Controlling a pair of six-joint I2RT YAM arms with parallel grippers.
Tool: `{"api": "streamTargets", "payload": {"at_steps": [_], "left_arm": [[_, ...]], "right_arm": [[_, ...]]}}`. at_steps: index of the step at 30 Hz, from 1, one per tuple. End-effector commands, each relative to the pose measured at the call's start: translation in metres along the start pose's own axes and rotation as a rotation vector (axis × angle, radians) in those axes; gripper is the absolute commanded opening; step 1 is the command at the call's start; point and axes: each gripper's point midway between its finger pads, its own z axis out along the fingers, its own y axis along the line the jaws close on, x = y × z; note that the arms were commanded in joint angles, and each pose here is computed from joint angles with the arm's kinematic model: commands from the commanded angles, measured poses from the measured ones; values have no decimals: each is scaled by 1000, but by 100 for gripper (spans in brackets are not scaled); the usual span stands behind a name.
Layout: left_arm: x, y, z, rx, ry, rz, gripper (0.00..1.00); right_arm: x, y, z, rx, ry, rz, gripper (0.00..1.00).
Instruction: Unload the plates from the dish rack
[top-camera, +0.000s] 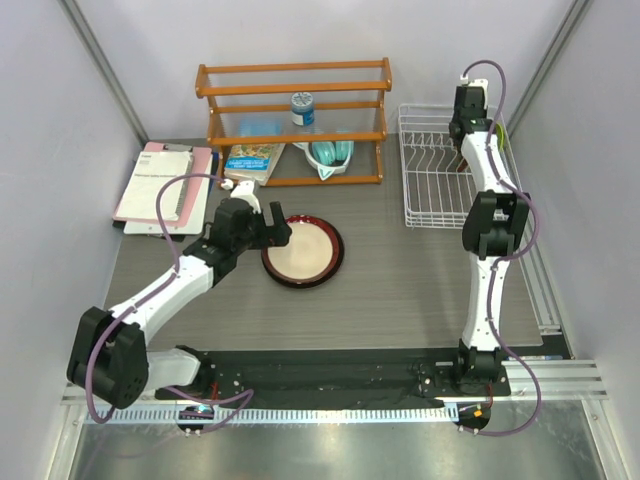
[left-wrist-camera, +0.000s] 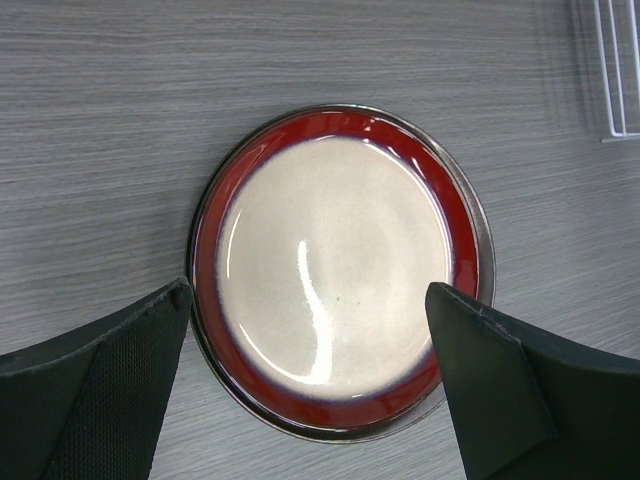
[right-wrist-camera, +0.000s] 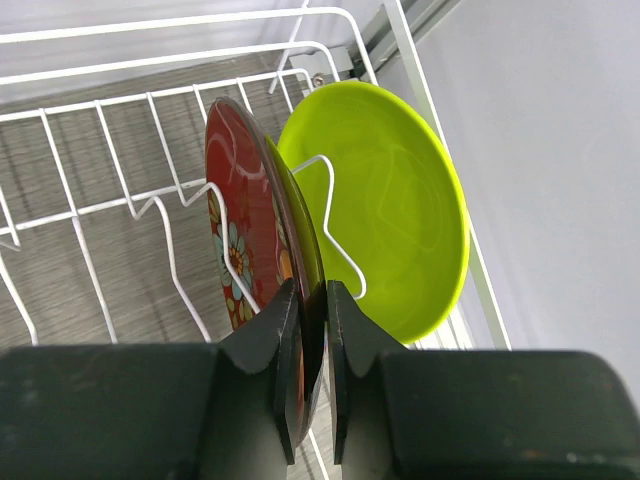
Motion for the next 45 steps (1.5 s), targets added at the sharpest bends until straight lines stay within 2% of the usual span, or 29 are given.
{"api": "streamTargets", "payload": {"at_steps": [1, 10, 16, 19, 23, 24, 26, 27, 30, 37, 39, 41, 42, 45], "left_arm": [[-20, -6, -8, 13, -72, 9, 99], [-19, -8, -8, 22, -64, -1, 99], [-18, -12, -11, 44, -63, -17, 99], [-20, -14, -14, 50, -72, -23, 99], [-27, -15, -18, 47, -88, -41, 99], [-28, -16, -20, 54, -94, -51, 99], [-31, -21, -22, 74, -96, -59, 99], [-32, -28, -26, 104, -91, -71, 99], [-36, -35, -32, 139, -102, -89, 100], [-39, -56, -40, 260, -114, -127, 99], [-43, -64, -42, 296, -117, -142, 99], [-41, -70, -41, 326, -102, -162, 99], [-42, -72, -39, 340, -107, -167, 99], [-44, -85, -38, 413, -107, -202, 99]], "right_arm": [[-73, -41, -55, 121, -174, 70, 1], [-103, -49, -99, 136, -286, 116, 1], [-112, -59, -124, 139, -303, 133, 1], [-116, -65, -147, 98, -315, 192, 1], [-118, -48, -195, -64, -324, 232, 1], [-125, -53, -220, -94, -355, 254, 1], [-113, -26, -239, -207, -340, 264, 1], [-119, -35, -267, -242, -377, 294, 1], [-96, -10, -294, -406, -349, 320, 1], [-41, 8, -363, -718, -302, 389, 1], [-15, 21, -367, -790, -241, 406, 1], [-7, 29, -387, -896, -245, 428, 1], [13, 40, -384, -933, -197, 428, 1], [28, 53, -402, -1053, -170, 480, 1]]}}
